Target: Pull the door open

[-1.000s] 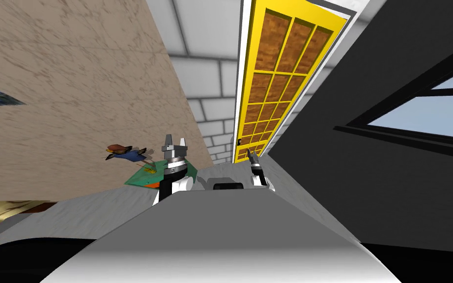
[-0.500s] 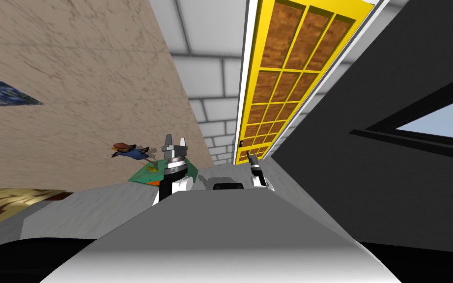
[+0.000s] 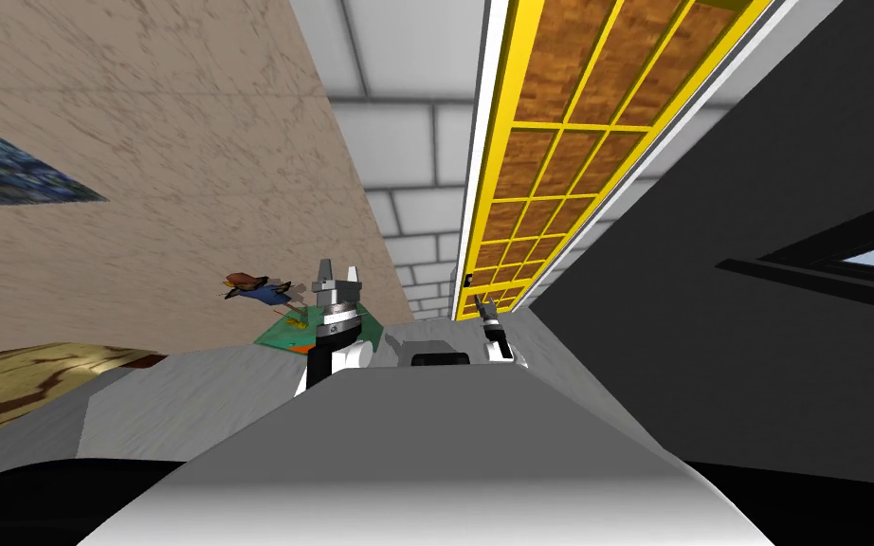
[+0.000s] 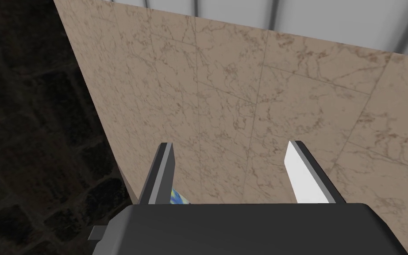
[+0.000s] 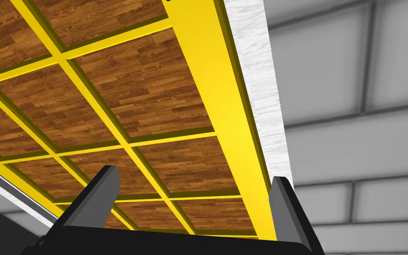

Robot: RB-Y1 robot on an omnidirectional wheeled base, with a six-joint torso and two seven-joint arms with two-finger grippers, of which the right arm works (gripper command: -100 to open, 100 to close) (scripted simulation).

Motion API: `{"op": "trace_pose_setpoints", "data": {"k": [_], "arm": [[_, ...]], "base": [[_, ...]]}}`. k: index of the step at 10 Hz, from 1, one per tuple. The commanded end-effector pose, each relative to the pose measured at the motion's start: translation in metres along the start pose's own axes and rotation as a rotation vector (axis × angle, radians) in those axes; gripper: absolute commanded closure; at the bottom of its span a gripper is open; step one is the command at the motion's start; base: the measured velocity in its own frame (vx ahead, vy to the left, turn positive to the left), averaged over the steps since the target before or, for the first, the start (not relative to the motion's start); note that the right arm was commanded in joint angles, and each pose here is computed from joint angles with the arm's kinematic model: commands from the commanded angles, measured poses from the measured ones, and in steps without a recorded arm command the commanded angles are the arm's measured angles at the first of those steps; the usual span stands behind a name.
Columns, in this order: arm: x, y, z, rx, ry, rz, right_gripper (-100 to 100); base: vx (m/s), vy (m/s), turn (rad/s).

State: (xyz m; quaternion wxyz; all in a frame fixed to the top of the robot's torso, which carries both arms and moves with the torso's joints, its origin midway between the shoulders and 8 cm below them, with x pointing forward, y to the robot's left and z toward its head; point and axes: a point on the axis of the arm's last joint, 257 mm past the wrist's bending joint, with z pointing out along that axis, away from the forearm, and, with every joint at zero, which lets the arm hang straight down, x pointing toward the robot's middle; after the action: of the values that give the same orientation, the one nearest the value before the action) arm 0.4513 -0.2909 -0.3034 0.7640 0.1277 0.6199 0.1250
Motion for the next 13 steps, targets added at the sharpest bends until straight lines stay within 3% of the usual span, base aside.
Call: {"op": "trace_pose_setpoints", "data": {"k": [1, 13], "arm": [[0.010, -0.006, -0.0018, 0.008, 0.020, -0.044, -100], [0.065, -0.038, -0.0218, 0.046, 0.152, -0.288, -100]], "base": [[0.075, -0.055, 0.097], [0.070, -0.045, 0.089]]}}
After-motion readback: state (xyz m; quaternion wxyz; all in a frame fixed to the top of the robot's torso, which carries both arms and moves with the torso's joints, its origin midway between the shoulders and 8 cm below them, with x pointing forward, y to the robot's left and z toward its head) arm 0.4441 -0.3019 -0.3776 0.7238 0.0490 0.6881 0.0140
